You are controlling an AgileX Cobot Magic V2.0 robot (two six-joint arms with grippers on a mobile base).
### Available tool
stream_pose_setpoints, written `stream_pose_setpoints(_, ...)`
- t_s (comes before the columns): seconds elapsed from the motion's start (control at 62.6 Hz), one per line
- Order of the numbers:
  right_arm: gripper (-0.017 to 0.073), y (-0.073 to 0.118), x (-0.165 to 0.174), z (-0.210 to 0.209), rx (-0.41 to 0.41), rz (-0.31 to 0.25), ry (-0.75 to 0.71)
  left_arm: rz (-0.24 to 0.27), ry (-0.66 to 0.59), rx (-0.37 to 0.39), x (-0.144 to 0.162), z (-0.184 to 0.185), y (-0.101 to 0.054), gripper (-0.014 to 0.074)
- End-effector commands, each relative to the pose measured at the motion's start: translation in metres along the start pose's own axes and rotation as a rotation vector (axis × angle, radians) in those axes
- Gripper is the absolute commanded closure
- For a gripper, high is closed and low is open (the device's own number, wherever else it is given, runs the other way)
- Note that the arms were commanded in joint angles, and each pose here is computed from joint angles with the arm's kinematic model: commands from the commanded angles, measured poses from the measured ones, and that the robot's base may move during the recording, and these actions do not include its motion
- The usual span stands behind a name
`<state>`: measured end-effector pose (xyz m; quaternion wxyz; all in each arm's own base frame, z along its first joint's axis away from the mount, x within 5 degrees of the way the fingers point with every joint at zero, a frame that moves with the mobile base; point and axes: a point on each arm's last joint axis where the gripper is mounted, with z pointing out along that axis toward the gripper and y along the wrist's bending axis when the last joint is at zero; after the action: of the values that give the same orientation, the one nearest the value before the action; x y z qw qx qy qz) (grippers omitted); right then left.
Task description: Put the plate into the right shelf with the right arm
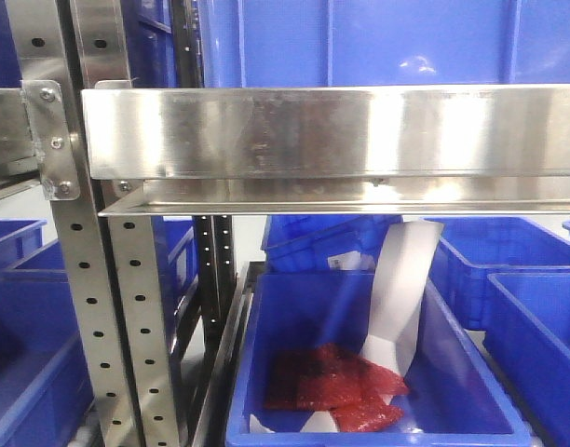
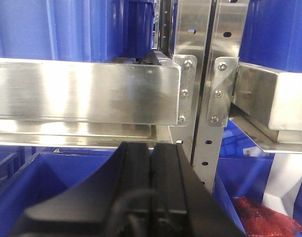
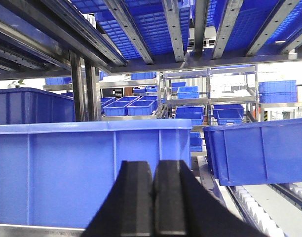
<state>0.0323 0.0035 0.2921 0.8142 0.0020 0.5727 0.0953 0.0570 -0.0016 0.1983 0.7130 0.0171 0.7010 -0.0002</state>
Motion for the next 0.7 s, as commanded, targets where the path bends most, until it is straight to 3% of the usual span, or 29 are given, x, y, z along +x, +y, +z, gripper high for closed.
stream_pose_setpoints(0.0,0.0506,0.000,-0.015,0.001,0.006,-0.018,-0.094,-0.015,-0.089,-0.012,-0.005,-0.001,0.001,0.0722)
stream_pose_setpoints(0.224,0.0506,0.000,-0.009,0.001,0.003,-0.021,-0.041,-0.015,-0.089,-0.012,-0.005,-0.001,0.001,0.0722)
stream_pose_setpoints(0.288,0.0506,0.001,-0.006,0.001,0.001,-0.078,-0.016,-0.015,-0.089,-0.012,-0.005,-0.001,0.001,0.0722)
stream_pose_setpoints(0.351,0.0506,0.000,0.002,0.002,0.004,-0.209,0.005,-0.015,-0.089,-0.012,-0.005,-0.001,0.001,0.0722)
stream_pose_setpoints(0.399,0.0506,-0.001,0.011,0.002,0.011,-0.273,0.032,-0.015,-0.089,-0.012,-0.005,-0.001,0.001,0.0722)
stream_pose_setpoints(0.431,0.0506,-0.003,0.016,0.002,0.022,-0.286,0.048,-0.015,-0.089,-0.012,-0.005,-0.001,0.001,0.0722)
stream_pose_setpoints(0.495,0.0506,-0.006,0.031,0.001,0.048,-0.258,0.086,-0.015,-0.089,-0.012,-0.005,-0.001,0.001,0.0722)
stream_pose_setpoints(0.591,0.0506,-0.011,0.051,-0.002,0.106,-0.144,0.112,-0.015,-0.089,-0.012,-0.005,-0.001,0.001,0.0722)
stream_pose_setpoints(0.687,0.0506,-0.015,0.062,-0.005,0.161,-0.113,0.112,-0.015,-0.089,-0.012,-0.005,-0.001,0.001,0.0722)
